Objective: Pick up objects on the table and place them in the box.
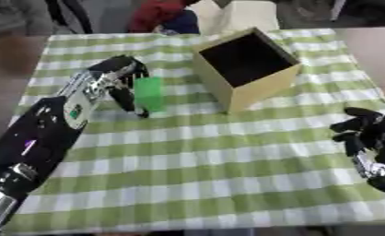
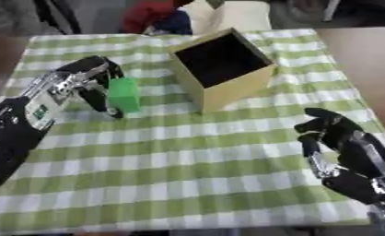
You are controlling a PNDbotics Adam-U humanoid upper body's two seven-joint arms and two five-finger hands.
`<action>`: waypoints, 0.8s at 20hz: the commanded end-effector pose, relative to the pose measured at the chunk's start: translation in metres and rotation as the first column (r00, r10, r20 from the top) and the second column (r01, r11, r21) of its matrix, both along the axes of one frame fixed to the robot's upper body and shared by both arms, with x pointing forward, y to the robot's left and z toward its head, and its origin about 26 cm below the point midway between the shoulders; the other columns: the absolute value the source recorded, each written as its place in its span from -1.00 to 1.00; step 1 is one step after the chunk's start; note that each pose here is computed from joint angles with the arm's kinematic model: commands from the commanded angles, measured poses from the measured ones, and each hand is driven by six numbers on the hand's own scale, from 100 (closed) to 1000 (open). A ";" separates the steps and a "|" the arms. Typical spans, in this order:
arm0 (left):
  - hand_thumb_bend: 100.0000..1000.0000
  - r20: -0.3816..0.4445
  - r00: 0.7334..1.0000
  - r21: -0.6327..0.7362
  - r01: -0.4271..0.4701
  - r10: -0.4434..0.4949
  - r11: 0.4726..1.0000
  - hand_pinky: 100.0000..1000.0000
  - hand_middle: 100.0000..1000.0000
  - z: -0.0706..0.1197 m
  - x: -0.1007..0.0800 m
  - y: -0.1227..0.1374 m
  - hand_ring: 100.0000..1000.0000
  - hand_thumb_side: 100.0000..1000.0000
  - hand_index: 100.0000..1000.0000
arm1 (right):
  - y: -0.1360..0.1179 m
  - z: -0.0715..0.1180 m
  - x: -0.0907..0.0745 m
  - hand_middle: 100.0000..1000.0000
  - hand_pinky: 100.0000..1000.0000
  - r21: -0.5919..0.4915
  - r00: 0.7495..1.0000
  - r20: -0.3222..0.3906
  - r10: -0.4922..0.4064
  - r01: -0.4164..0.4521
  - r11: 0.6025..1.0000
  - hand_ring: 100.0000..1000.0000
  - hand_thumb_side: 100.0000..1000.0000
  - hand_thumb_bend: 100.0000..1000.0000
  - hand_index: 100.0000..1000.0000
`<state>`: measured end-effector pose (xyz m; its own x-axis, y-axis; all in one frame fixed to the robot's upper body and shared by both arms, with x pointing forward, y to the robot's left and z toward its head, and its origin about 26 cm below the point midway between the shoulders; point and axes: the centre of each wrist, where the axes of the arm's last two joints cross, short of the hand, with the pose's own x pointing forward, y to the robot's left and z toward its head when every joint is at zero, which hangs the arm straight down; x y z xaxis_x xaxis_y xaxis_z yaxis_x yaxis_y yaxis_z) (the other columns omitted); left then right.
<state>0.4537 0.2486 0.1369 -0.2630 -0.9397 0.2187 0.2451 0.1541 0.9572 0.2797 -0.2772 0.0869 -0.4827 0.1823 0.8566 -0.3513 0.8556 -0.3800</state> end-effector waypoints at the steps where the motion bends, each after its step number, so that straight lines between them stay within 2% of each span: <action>1: 0.03 0.071 0.997 -0.014 -0.015 0.016 1.000 0.07 -0.42 0.017 0.002 0.002 -0.26 -1.00 0.03 | -0.002 0.005 0.001 0.16 0.34 -0.011 1.000 0.017 0.005 -0.005 1.000 0.49 -0.62 -1.00 0.72; 3: -0.17 0.110 0.994 -0.036 -0.026 0.029 0.999 0.04 -0.49 0.021 0.002 0.002 -0.31 -1.00 -0.04 | -0.002 0.005 0.001 0.16 0.34 -0.011 1.000 0.018 0.005 -0.005 1.000 0.49 -0.62 -1.00 0.72; 6: -0.26 0.163 0.986 -0.083 -0.029 0.042 0.996 0.02 -0.54 0.030 0.000 -0.001 -0.35 -1.00 -0.08 | -0.002 0.005 0.001 0.16 0.34 -0.012 1.000 0.018 0.006 -0.005 1.000 0.49 -0.62 -1.00 0.72; 11: -0.24 0.223 0.974 -0.134 -0.001 0.031 0.991 0.02 -0.55 0.051 -0.003 -0.010 -0.35 -1.00 -0.08 | -0.002 0.005 0.001 0.16 0.34 -0.012 1.000 0.017 0.008 -0.008 1.000 0.49 -0.62 -1.00 0.72; 16: -0.22 0.282 0.959 -0.171 0.049 0.002 0.984 0.03 -0.54 0.076 0.000 -0.031 -0.34 -1.00 -0.07 | 0.001 0.006 0.002 0.16 0.34 -0.012 0.999 0.019 0.027 -0.027 1.000 0.49 -0.62 -1.00 0.71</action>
<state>0.4532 0.2205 0.1940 -0.3362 -0.8951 0.2929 0.0204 0.3040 0.9525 0.2802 -0.2758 0.0865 -0.4822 0.1794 0.8575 -0.3641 0.8492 -0.3824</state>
